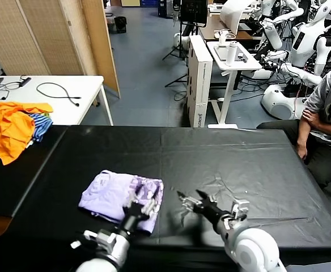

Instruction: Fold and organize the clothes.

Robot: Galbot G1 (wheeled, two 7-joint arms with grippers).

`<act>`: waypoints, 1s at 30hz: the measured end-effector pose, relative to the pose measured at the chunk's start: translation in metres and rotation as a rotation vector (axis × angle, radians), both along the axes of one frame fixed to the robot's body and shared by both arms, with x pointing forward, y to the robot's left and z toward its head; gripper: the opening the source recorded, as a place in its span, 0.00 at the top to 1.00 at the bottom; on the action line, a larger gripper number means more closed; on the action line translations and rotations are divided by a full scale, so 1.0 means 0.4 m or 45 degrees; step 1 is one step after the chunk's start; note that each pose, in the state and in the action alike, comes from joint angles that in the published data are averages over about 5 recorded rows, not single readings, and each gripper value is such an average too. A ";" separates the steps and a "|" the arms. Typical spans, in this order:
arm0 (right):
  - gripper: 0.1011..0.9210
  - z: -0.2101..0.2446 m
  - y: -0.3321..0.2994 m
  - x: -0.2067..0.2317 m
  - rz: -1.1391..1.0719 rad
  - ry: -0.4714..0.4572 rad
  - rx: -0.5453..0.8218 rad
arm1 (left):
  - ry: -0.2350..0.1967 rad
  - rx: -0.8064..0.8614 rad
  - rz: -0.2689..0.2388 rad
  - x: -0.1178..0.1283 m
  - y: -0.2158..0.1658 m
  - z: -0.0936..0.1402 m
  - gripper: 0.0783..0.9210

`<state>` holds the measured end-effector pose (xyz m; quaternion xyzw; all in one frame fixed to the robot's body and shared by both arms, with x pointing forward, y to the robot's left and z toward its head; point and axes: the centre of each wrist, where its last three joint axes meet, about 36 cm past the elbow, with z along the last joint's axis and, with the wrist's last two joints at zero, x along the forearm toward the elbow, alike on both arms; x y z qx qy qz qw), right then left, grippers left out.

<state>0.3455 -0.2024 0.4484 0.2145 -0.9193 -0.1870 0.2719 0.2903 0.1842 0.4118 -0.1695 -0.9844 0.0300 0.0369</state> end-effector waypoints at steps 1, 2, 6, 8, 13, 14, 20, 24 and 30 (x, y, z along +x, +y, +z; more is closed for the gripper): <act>0.02 -0.004 0.009 0.004 0.016 0.014 0.012 | -0.020 -0.003 0.015 0.009 0.016 0.011 0.16; 0.02 -0.008 0.020 0.008 0.032 0.028 0.025 | -0.036 -0.004 0.033 0.019 0.034 0.021 0.12; 0.02 -0.026 0.072 0.023 0.099 0.089 0.082 | -0.079 0.026 0.117 0.052 0.111 0.051 0.02; 0.02 -0.035 0.098 0.029 0.127 0.114 0.106 | -0.095 0.049 0.150 0.058 0.139 0.059 0.02; 0.12 -0.060 0.154 0.039 0.174 0.157 0.133 | -0.101 0.087 0.193 0.054 0.169 0.062 0.02; 0.17 -0.066 0.161 0.039 0.178 0.164 0.132 | -0.099 0.095 0.198 0.053 0.172 0.061 0.02; 0.63 -0.090 0.173 0.043 0.169 0.184 0.112 | -0.091 0.119 0.222 0.051 0.188 0.054 0.02; 0.89 -0.094 0.166 0.053 0.154 0.182 0.101 | -0.087 0.118 0.230 0.051 0.191 0.051 0.02; 0.95 -0.078 0.128 0.085 0.113 0.145 0.024 | -0.075 0.112 0.241 0.048 0.190 0.041 0.02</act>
